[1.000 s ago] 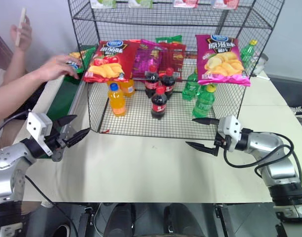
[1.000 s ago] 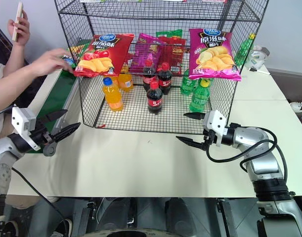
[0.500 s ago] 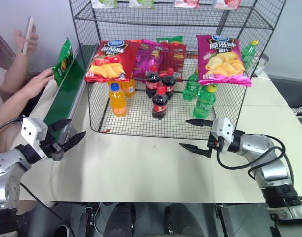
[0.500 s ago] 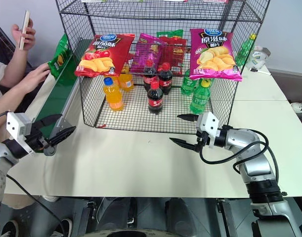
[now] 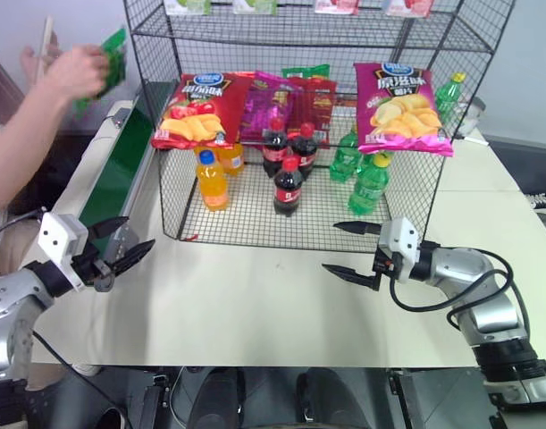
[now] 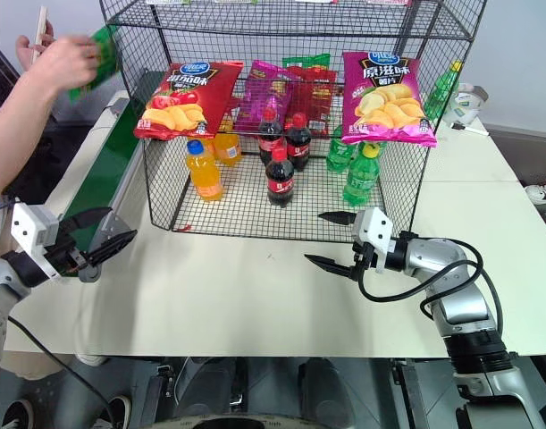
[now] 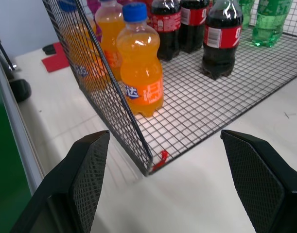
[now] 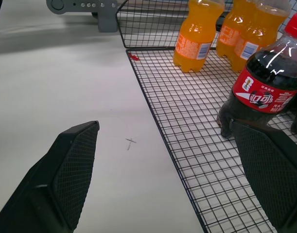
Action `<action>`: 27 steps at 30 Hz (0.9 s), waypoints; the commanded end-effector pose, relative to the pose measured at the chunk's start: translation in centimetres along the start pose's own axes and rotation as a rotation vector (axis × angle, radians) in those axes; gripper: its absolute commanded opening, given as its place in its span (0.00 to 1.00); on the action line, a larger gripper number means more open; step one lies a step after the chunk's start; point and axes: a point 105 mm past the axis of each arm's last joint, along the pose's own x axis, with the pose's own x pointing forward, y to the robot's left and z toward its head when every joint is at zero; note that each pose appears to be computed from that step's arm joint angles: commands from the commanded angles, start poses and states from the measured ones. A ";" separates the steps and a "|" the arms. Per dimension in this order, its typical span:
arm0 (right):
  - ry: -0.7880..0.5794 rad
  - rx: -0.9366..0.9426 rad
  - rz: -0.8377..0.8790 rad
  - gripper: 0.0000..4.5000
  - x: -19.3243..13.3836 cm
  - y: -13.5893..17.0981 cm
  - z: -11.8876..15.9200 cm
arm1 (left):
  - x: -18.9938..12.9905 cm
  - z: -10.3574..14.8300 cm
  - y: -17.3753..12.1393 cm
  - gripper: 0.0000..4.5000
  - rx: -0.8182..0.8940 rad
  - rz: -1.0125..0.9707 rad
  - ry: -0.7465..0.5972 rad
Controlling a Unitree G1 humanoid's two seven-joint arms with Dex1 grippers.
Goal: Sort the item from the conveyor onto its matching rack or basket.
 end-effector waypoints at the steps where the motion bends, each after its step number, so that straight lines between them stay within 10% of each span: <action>1: -0.029 -0.050 -0.009 1.00 -0.3 -0.3 1.4 | 0.0 0.5 0.2 0.87 0.028 -0.001 -0.021; 27: -0.005 -0.057 0.009 1.00 -0.8 -0.4 1.1 | -1.6 0.3 0.5 0.87 0.016 0.012 -0.026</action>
